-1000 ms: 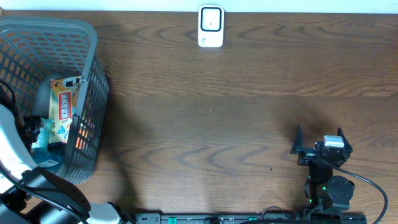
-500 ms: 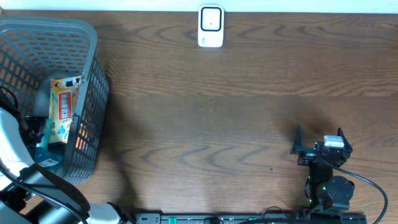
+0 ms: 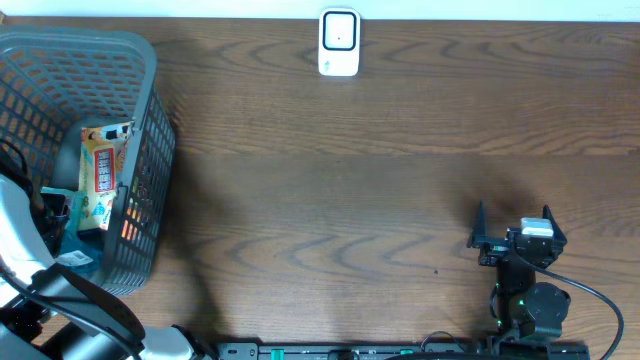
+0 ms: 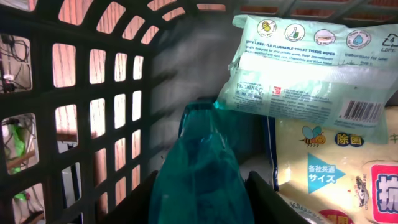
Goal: Scan the item barcode
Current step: 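Reach the left gripper into the basket and grasp the blue bottle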
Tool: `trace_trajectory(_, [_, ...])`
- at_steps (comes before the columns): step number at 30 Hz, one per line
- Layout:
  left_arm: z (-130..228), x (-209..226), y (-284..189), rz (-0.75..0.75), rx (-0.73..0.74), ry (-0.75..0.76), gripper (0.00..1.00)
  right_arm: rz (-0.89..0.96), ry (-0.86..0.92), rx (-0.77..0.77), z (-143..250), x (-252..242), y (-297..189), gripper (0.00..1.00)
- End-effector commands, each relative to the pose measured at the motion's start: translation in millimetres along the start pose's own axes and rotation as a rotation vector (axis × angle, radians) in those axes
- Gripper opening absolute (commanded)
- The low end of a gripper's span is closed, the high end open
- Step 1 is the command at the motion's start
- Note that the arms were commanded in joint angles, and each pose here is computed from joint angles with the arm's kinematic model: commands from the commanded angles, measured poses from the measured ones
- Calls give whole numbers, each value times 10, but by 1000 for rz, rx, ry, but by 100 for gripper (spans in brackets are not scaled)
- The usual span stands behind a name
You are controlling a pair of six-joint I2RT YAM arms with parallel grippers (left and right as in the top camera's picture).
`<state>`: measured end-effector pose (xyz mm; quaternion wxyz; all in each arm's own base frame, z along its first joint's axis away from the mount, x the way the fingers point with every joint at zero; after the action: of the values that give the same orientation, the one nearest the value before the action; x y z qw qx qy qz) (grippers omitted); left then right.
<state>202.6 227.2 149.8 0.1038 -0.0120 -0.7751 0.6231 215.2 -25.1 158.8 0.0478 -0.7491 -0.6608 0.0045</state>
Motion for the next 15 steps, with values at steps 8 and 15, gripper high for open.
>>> trace_trajectory(8, [-86, -46, -376, 122, -59, 24, 36, 11, -10, 0, 5, -22, -1, 99])
trace_trajectory(15, [-126, -227, -1241, 482, -171, 10, 36, 11, -10, 0, 5, -22, -1, 99])
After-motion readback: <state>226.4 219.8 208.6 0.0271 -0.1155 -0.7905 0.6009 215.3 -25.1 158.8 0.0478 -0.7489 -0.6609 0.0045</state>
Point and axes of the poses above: each gripper's point midway between its finger pads, its own y axis out along the fingers, its own x axis along the line the jaws close on, z = x × y, the point moved 3 cm from there along -y, back along the fingers, and after that the axes turned 9 degrees about y, right-handed, at the moved point
